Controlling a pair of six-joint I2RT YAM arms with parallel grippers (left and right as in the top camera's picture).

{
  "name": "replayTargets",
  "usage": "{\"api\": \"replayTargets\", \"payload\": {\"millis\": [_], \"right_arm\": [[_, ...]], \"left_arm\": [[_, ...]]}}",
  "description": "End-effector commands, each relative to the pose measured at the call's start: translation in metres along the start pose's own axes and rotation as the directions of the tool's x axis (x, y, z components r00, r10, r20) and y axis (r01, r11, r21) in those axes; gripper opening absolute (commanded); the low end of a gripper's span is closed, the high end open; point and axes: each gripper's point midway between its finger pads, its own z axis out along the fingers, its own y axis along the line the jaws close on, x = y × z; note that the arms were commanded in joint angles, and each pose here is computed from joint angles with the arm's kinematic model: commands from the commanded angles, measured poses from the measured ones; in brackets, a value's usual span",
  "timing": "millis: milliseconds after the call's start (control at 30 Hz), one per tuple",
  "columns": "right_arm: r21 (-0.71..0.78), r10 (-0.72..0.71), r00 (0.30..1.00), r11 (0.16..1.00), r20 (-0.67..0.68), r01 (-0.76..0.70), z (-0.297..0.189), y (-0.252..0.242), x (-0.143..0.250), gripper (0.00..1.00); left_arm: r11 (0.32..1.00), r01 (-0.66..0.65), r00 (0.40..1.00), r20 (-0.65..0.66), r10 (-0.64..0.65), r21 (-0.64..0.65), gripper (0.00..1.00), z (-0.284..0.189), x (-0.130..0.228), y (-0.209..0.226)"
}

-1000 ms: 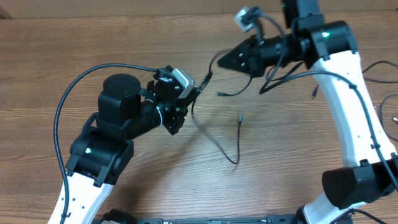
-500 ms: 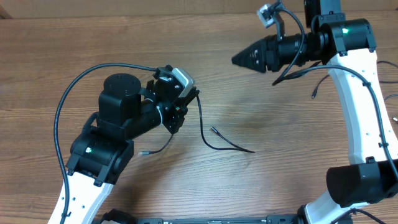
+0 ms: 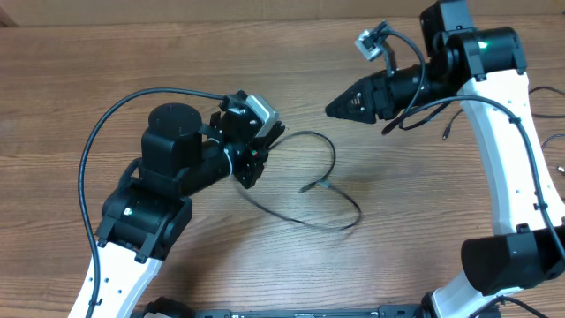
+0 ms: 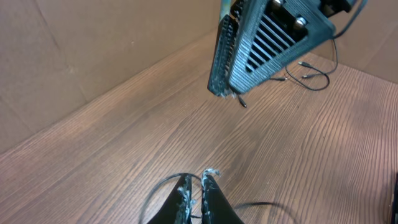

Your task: Untangle cables

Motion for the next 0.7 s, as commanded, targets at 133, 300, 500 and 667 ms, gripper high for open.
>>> {"api": "replayTargets", "payload": {"millis": [133, 300, 500, 667], "right_arm": [[0.057, -0.07, 0.997, 0.996, -0.044, 0.072, 0.006, -0.001, 0.005, 0.5], [0.137, -0.072, 0.995, 0.987, -0.072, 0.081, 0.005, -0.015, 0.008, 0.57], [0.197, -0.032, 0.997, 0.979, -0.073, 0.045, 0.006, -0.029, 0.007, 0.65], [0.194, -0.03, 0.995, 0.98, -0.096, 0.048, 0.022, -0.041, 0.016, 0.67]], "left_arm": [[1.0, 0.017, 1.0, 0.005, -0.018, 0.023, 0.08, 0.0, -0.005, -0.005], [0.999, 0.049, 0.997, -0.056, -0.048, 0.017, 0.12, 0.0, 0.011, -0.005], [0.951, 0.188, 0.967, -0.125, -0.223, -0.244, 0.07, -0.007, 0.036, 0.034], [0.935, 0.21, 0.955, -0.145, -0.259, -0.286, 0.05, -0.009, 0.046, 0.039]]}}
